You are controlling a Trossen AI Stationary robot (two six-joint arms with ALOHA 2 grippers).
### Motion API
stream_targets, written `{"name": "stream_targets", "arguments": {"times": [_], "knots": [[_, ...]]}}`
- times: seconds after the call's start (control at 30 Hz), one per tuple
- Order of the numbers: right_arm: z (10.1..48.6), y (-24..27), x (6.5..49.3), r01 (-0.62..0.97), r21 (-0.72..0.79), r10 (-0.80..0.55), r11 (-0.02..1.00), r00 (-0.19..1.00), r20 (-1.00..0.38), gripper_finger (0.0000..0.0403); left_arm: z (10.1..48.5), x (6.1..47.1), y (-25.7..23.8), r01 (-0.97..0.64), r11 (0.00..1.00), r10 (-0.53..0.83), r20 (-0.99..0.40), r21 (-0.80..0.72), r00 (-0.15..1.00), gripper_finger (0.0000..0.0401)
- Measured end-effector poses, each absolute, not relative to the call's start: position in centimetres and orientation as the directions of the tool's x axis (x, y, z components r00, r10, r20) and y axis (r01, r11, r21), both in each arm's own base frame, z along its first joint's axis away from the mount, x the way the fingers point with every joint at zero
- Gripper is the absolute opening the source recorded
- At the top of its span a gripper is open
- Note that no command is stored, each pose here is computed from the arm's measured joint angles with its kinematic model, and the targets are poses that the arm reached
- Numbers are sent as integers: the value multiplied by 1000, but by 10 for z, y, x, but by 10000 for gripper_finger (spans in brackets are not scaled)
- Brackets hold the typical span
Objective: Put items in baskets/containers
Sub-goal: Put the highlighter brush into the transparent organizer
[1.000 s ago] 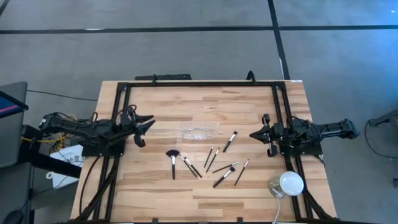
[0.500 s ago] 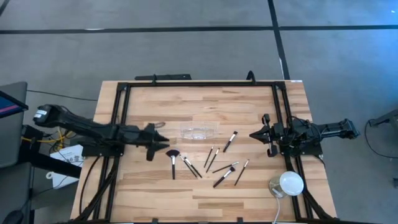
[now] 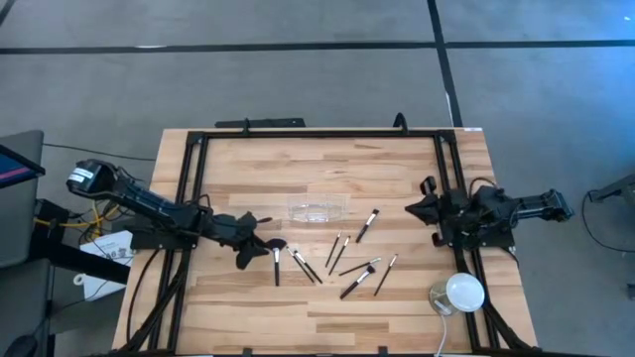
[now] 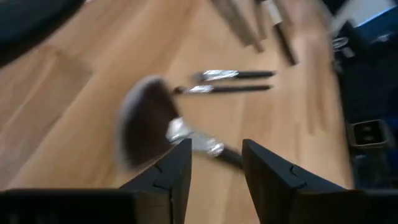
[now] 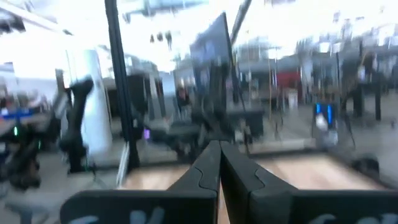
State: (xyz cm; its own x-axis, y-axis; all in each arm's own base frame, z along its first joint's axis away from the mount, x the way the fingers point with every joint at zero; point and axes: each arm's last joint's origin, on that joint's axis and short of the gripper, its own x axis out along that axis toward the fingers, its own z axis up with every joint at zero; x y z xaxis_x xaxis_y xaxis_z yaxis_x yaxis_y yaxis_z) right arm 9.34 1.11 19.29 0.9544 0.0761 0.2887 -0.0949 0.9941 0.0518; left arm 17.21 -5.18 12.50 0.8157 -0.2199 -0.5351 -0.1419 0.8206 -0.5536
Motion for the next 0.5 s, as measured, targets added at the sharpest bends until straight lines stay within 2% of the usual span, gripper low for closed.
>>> {"name": "stream_targets", "arguments": {"times": [0.13, 0.27, 0.5], "knots": [[204, 11, 89, -95, 41, 71, 995, 914, 399, 1, 129, 173, -58, -82, 827, -251, -497, -556, 831, 127], [210, 10, 88, -93, 38, 69, 995, 907, 415, 1, 129, 171, -62, -104, 808, -249, -496, -580, 832, 125], [207, 10, 89, -90, 45, 66, 995, 922, 381, 1, 128, 174, -65, -108, 833, -196, -473, -542, 859, 124]]}}
